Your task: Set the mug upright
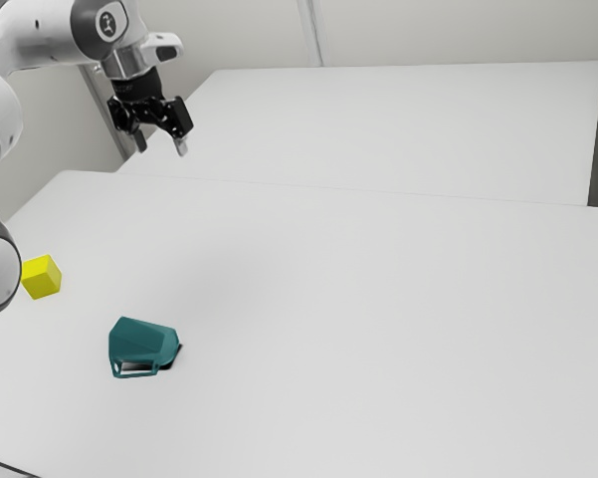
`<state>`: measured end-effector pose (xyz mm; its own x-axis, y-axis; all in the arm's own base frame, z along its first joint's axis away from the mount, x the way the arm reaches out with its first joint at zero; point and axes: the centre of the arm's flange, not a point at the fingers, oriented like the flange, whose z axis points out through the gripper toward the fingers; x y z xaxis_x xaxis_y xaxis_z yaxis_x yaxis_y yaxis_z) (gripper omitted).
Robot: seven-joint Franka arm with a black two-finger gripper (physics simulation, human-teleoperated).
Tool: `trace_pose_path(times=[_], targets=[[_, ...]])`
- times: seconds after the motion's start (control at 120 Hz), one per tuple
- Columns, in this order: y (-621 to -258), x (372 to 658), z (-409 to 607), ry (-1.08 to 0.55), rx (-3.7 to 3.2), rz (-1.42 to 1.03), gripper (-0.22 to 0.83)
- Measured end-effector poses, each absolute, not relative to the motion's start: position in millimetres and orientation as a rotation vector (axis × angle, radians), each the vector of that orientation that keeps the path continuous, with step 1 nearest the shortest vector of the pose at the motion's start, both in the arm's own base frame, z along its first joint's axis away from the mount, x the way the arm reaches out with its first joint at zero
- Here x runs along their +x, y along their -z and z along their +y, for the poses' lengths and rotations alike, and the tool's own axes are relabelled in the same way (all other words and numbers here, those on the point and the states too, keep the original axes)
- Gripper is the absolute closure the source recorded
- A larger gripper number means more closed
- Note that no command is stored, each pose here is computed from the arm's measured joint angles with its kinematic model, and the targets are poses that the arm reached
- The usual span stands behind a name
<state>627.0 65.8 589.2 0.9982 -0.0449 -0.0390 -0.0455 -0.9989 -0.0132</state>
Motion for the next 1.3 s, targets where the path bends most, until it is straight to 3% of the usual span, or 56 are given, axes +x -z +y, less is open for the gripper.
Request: trace_pose_path(times=[0.267,0.342,0.542,0.692,0.783,0.967,1.3], targets=[[-587.4,626.6,64.3,-0.062,-3.141,0.109,0.00],[-584.2,614.9,67.5,-0.088,-3.157,0.106,0.00],[-572.7,519.7,88.8,-0.185,-3.280,0.052,0.00],[-518.8,457.8,136.8,-0.299,-3.414,-0.127,0.00],[-491.2,434.3,158.4,-0.333,-3.467,-0.208,0.00],[-444.6,413.1,177.2,-0.356,-3.510,-0.230,0.00],[-408.5,406.8,203.0,-0.239,-3.469,-0.059,0.00]])
